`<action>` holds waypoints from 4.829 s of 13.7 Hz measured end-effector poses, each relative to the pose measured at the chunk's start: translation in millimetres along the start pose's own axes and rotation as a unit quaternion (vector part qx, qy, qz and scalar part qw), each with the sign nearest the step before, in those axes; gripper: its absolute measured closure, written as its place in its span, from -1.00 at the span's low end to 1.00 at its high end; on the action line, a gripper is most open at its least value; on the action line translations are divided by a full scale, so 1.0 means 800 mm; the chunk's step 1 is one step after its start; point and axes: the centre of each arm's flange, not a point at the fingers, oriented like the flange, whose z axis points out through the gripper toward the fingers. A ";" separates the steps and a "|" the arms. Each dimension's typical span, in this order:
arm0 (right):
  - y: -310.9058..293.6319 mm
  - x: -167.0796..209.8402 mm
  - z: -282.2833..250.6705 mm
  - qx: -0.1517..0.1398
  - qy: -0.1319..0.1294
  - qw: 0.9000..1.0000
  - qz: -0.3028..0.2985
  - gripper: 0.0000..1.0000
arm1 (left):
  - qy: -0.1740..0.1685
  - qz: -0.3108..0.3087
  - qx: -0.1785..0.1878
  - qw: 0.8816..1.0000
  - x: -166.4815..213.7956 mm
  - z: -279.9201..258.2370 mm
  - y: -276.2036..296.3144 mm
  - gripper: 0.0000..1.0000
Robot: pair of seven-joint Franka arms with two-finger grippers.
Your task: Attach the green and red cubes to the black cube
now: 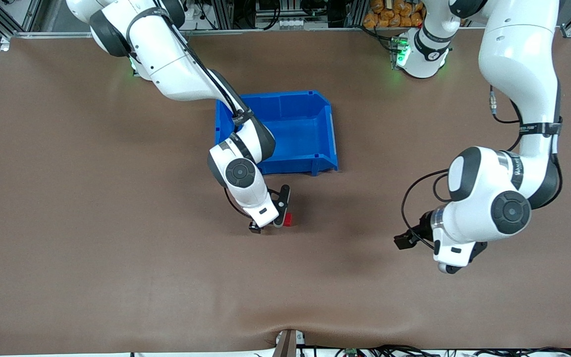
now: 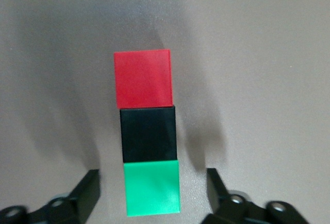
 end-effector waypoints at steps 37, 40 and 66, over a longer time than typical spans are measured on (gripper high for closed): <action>0.065 -0.517 -0.566 0.029 -0.063 0.789 0.610 -1.00 | 0.062 0.235 0.054 0.969 -0.147 -0.391 -0.301 -1.00; 0.047 -0.517 -0.578 0.037 -0.081 0.753 0.652 -1.00 | 0.057 0.236 0.045 0.969 -0.150 -0.394 -0.299 -1.00; 0.044 -0.540 -0.599 0.031 -0.079 0.724 0.684 -1.00 | 0.035 0.245 0.049 0.968 -0.132 -0.373 -0.286 -1.00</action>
